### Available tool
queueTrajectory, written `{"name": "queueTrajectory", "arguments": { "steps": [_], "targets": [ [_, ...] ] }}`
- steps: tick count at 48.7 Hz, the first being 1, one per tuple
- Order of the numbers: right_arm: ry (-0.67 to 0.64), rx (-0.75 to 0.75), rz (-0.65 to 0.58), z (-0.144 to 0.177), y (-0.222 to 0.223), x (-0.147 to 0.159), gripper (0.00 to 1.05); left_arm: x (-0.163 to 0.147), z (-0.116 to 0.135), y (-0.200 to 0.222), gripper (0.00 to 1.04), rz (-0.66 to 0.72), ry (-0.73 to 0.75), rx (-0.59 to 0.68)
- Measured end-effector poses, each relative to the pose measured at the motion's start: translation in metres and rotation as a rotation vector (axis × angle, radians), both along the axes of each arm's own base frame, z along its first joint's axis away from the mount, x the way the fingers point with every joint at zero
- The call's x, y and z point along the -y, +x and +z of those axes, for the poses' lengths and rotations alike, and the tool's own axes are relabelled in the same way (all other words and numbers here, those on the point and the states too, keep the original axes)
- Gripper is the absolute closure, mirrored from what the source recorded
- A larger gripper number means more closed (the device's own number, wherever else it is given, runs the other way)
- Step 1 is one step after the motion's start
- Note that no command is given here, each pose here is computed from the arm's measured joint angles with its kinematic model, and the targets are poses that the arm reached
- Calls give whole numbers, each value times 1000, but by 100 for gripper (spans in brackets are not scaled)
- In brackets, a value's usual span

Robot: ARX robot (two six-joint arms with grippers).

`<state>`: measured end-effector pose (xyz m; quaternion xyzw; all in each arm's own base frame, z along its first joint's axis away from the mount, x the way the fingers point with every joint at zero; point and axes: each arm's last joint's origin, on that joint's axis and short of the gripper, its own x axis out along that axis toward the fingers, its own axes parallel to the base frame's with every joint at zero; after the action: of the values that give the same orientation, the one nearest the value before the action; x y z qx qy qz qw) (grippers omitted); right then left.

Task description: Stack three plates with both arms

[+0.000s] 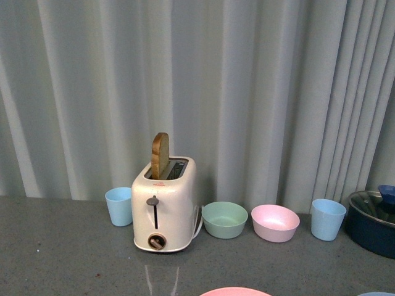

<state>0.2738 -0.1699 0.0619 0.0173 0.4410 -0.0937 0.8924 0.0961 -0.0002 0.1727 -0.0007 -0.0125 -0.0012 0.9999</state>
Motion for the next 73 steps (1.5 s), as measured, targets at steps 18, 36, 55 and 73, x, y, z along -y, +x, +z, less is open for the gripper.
{"name": "queueTrajectory", "arguments": {
  "steps": [18, 36, 55, 73],
  "targets": [
    [103, 44, -7, -19, 7, -7, 7, 0, 0, 0, 7, 0, 0, 0],
    [156, 52, -22, -31, 6, -12, 29, 0, 0, 0, 7, 0, 0, 0],
    [175, 57, -30, -33, 6, -13, 85, 0, 0, 0, 7, 0, 0, 0],
    [205, 67, -65, -24, 1, -7, 102, 0, 0, 0, 7, 0, 0, 0]
  ]
}}
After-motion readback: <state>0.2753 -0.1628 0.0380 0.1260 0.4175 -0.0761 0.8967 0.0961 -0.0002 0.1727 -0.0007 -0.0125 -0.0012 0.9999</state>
